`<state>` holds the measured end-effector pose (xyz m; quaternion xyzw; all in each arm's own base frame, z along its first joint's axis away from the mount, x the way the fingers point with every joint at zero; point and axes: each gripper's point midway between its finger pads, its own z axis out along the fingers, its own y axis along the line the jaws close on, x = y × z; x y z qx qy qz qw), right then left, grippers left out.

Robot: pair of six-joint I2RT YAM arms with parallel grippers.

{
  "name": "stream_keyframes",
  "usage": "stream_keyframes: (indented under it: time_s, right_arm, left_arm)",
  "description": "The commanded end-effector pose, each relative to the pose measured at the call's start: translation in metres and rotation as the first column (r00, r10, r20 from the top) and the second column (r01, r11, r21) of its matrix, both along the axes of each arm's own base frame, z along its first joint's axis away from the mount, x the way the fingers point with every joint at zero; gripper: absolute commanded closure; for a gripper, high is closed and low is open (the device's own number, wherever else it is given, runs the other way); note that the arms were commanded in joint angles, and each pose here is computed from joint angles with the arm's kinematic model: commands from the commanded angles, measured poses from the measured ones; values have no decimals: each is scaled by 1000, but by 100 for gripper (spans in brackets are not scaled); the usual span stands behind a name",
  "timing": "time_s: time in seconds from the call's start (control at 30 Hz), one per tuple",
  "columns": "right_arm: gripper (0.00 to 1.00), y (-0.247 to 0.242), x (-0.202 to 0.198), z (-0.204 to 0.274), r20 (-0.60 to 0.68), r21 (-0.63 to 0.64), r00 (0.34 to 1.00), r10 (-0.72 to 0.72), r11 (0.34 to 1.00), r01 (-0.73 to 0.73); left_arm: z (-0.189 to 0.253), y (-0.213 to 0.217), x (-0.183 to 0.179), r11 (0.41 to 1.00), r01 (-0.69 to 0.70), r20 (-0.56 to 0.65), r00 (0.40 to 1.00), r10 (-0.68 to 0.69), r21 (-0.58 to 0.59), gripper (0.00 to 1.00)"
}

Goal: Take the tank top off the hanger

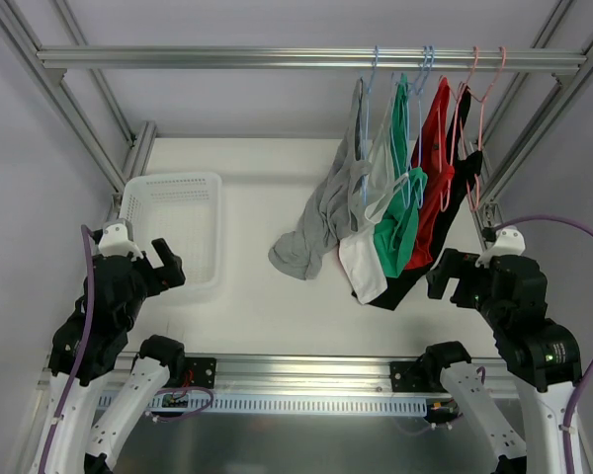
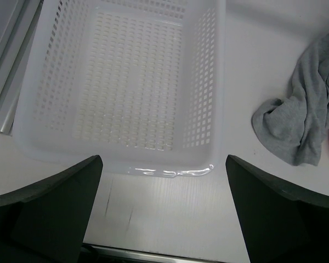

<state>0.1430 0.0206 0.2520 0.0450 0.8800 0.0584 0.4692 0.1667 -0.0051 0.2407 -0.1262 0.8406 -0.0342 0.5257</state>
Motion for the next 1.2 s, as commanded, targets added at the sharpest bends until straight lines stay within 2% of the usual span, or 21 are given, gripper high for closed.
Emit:
stream_keyframes:
  time_s: [0.0,0.2,0.43,0.53,0.63,0.67,0.73,0.87,0.9,0.93,1.07,1.17]
  right_arm:
    - [0,6,8,19,79,45,997,6,999,-10]
    - [1,26,13,59,197,135,978,63,987,-91]
    - [1,60,25,118,256,218,948,190,944,-248]
    - [1,81,39,150,282,257,923,262,906,-336]
    - [7,101,72,172,274,269,906,324,878,-396]
    - [13,108,98,184,250,240,906,341,885,-399]
    - [14,111,119,180,184,168,933,311,925,-341]
    - [19,123,169,189,188,60,948,256,961,-272]
    - [20,132,188,177,151,41,955,254,964,-263]
    - [21,135,193,187,178,29,954,240,968,-249]
    - [25,136,231,176,170,-70,976,139,989,-129]
    - [38,140,248,166,155,-93,981,120,990,-106]
  left_arm:
    - [6,2,5,1000,-26,43,999,27,-12,1]
    - [6,5,4,999,-46,56,997,47,-20,1]
    - [5,4,1,998,-43,63,997,46,-40,1]
    - [4,2,2,998,-35,62,997,38,-44,1]
    - [2,-1,3,999,-24,53,998,26,-45,1]
    - [2,-2,4,999,-21,48,999,23,-43,1]
    - [1,-4,6,999,-9,41,999,11,-45,1]
    - [0,-6,6,999,0,41,999,2,-49,1]
    - [-1,-7,7,999,2,39,999,0,-50,1]
    - [-1,-8,7,999,9,41,999,-7,-54,1]
    - [-2,-10,7,998,22,41,999,-19,-59,1]
    - [0,-11,7,998,27,49,999,-24,-62,1]
